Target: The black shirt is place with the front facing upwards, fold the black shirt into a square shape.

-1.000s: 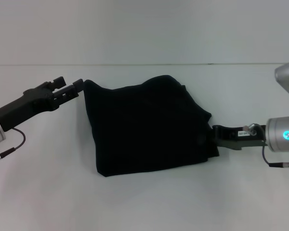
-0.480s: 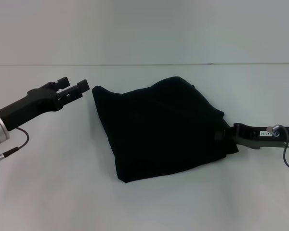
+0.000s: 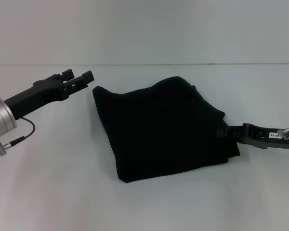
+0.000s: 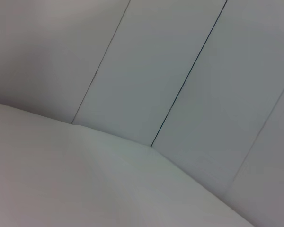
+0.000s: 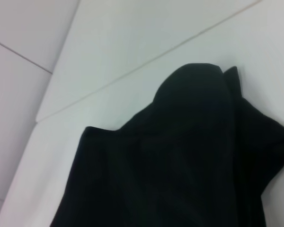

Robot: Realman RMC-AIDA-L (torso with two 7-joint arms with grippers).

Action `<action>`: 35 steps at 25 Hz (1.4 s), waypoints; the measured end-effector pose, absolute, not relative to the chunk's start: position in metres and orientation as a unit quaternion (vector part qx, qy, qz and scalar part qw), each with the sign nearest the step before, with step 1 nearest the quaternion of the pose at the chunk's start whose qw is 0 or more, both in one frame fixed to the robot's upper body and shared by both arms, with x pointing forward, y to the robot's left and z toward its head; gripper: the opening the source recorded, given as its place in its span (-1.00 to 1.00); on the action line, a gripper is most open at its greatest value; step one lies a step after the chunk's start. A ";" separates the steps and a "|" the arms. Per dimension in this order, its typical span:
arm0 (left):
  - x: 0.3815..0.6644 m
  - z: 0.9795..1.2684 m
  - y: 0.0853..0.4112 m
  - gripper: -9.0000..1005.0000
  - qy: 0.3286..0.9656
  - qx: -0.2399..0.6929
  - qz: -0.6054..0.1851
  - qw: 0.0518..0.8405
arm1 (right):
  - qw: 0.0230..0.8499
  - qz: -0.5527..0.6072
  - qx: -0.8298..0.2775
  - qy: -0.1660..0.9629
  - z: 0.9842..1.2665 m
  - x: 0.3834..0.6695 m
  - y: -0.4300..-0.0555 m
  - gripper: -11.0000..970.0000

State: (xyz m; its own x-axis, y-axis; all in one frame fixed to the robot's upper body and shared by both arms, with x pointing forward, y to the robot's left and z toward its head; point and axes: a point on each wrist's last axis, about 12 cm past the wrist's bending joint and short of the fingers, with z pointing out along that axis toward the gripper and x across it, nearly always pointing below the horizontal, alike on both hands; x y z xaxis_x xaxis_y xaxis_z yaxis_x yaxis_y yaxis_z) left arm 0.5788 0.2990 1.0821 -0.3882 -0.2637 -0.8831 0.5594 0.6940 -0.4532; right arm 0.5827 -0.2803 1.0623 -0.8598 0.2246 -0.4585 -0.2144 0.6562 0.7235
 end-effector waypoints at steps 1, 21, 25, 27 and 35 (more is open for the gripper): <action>0.580 1.083 0.298 0.71 0.742 0.100 -0.378 0.544 | 0.268 0.416 0.003 0.869 1.062 0.581 -0.282 -0.53; 0.620 1.071 0.274 0.71 0.840 0.021 -0.328 0.431 | 0.405 0.444 0.025 0.799 1.068 0.536 -0.353 0.58; 0.622 1.068 0.264 0.71 0.851 0.028 -0.322 0.414 | 0.414 0.447 0.023 0.792 1.072 0.535 -0.358 0.70; 0.623 1.067 0.257 0.71 0.855 0.039 -0.323 0.405 | 0.417 0.447 0.023 0.791 1.074 0.536 -0.359 0.76; 0.624 1.066 0.241 0.71 0.864 0.067 -0.322 0.382 | 0.421 0.445 0.016 0.790 1.079 0.542 -0.361 0.86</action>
